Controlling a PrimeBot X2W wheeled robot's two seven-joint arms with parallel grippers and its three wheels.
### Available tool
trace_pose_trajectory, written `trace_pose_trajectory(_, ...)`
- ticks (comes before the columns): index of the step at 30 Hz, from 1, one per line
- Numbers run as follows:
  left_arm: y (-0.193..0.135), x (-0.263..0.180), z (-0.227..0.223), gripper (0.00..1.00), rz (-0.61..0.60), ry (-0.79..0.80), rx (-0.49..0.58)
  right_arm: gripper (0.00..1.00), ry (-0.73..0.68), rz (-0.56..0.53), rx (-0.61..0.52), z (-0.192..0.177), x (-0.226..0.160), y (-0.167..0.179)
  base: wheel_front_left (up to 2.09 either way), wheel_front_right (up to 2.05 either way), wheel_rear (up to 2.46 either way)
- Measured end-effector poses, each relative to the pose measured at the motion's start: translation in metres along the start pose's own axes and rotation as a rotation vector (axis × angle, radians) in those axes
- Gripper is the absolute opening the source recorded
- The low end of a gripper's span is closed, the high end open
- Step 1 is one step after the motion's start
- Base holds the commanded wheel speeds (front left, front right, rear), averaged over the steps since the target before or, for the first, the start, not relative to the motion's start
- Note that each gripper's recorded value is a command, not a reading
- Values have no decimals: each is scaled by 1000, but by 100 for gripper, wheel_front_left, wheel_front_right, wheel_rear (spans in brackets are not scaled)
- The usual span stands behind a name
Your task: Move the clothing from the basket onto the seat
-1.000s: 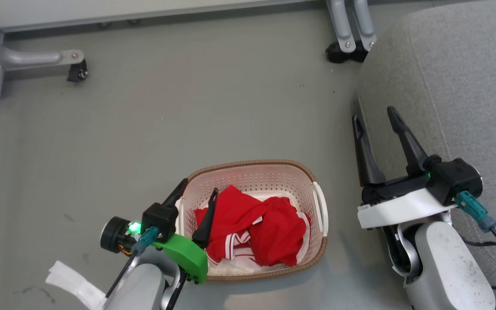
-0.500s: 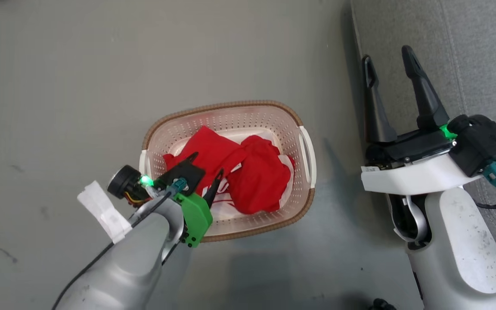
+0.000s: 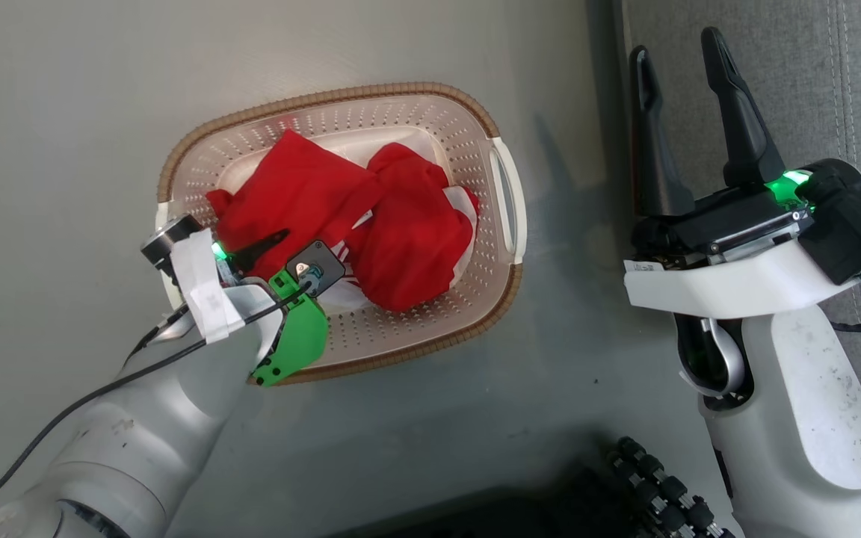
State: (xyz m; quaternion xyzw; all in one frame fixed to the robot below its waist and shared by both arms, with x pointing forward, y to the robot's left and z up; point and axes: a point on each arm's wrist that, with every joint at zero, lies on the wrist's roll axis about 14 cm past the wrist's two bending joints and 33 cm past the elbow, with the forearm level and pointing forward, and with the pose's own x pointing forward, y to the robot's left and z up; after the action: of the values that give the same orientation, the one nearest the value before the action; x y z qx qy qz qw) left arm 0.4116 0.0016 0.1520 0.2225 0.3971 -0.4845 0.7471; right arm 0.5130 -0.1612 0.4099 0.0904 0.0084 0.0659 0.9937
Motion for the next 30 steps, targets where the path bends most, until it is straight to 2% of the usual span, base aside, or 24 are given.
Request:
trace_pose_trajectory(7,0,27,-22,100,-61,96,141,100,52,-34,12,-24,-2,-15,0,0,0)
trace_pose_trajectory(12,6,37,-43,100,-63,200,209,100,81,-48,21,-36,-4,-20,0,0,0)
trace_pose_trajectory(23,17,56,-65,100,-55,307,215,100,134,-57,46,-59,-7,-24,0,0,0)
trace_pose_trajectory(30,11,70,-78,100,-79,340,196,100,169,-62,54,-74,-9,-27,0,0,0)
